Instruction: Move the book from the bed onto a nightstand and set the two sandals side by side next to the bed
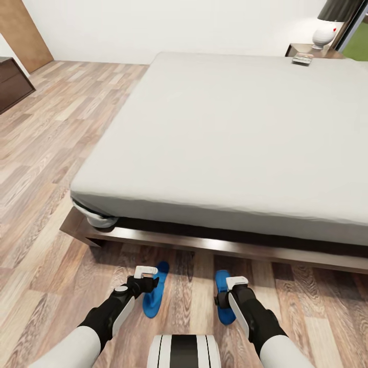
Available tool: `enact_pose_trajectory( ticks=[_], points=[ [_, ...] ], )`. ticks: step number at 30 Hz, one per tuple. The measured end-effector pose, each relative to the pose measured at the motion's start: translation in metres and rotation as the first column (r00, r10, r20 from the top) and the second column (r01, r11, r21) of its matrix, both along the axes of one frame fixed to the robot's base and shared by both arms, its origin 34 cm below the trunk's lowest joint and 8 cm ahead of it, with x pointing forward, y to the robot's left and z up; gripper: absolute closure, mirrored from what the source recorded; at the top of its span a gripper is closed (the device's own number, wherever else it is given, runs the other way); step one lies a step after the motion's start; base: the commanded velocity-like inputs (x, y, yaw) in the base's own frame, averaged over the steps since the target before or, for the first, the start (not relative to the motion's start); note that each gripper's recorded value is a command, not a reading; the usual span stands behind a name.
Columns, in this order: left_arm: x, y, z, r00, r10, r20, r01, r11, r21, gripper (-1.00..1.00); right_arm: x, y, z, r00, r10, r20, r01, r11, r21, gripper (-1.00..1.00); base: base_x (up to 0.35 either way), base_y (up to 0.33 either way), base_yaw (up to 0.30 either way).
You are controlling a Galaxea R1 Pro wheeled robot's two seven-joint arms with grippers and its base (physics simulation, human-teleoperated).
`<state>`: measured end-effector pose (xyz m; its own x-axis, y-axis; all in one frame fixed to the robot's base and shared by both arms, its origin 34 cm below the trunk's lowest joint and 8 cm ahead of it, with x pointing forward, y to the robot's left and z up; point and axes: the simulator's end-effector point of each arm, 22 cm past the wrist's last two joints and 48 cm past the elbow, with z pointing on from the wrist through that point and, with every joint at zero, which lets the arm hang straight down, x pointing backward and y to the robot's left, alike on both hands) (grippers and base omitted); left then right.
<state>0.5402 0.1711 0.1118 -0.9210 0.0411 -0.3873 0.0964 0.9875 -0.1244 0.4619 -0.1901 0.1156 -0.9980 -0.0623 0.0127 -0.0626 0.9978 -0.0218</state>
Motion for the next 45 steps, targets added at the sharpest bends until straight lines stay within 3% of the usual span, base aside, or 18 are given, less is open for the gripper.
enact_pose_trajectory(
  ticks=[11,39,43,45],
  points=[
    [-0.0002,0.0002,-0.0002,1.000,0.000,-0.001,0.000,1.000,0.000,-1.00,0.0000,0.0003,0.0000,1.000,0.000,0.000,0.000,1.000,0.000,1.00,0.008,0.038,0.000],
    [-0.0011,0.0003,-0.0006,1.000,0.000,-0.003,0.000,1.000,0.000,-1.00,-0.0001,-0.0001,-0.0001,1.000,-0.001,0.000,0.001,1.000,0.002,1.00,0.031,0.208,0.000],
    [-0.0013,0.0005,-0.0007,1.000,0.001,-0.004,-0.001,1.000,0.000,-1.00,-0.0003,-0.0018,-0.0004,1.000,-0.012,-0.002,0.012,1.000,0.002,1.00,0.001,0.203,0.000],
    [-0.0011,0.0004,-0.0007,1.000,0.001,-0.004,-0.001,1.000,0.000,-1.00,-0.0010,-0.0079,-0.0010,0.999,-0.045,-0.005,0.045,0.999,0.001,1.00,0.000,0.177,0.000]
  ],
)
